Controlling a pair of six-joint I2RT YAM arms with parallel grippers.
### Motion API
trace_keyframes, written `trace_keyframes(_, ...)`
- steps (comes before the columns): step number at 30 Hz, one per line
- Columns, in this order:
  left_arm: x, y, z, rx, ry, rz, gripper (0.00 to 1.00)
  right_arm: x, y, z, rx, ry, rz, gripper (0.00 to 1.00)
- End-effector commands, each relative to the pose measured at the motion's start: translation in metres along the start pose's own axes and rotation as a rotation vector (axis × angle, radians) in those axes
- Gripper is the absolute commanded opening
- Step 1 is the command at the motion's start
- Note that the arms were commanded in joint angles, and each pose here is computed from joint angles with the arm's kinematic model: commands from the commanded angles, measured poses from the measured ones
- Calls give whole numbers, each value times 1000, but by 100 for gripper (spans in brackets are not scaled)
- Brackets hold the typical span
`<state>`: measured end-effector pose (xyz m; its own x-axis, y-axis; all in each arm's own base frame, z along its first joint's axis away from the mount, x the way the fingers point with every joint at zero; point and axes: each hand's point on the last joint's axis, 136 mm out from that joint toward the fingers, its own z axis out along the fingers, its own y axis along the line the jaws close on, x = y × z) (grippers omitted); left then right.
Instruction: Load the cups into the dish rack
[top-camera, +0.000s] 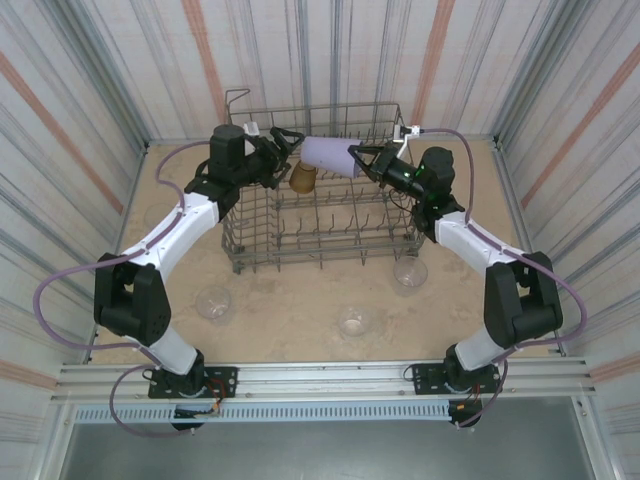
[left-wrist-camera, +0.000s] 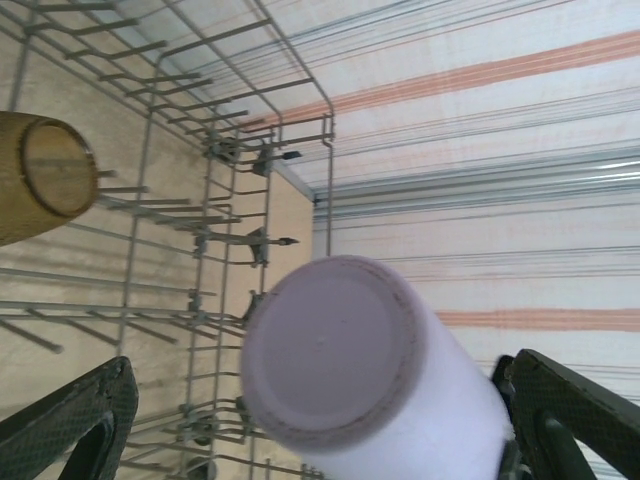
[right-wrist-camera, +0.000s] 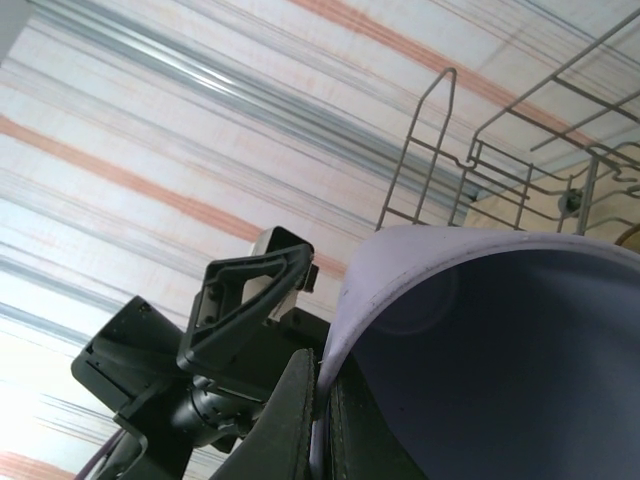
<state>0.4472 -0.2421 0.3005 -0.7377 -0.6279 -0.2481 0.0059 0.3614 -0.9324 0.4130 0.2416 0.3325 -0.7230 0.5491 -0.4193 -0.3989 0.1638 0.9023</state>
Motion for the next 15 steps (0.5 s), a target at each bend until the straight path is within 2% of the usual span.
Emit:
trace_keyframes(1,10,-6,10,58,41,-38,99,-1,6,5,-64,-11,7,0)
trace_keyframes(7,12,-5,13,66,41,-53,98,-3,8,6,-143,-36,51,0)
trace_keyframes(15,9,-7,17,79,37,-50,96,4,11,11,-168,-21,58,0)
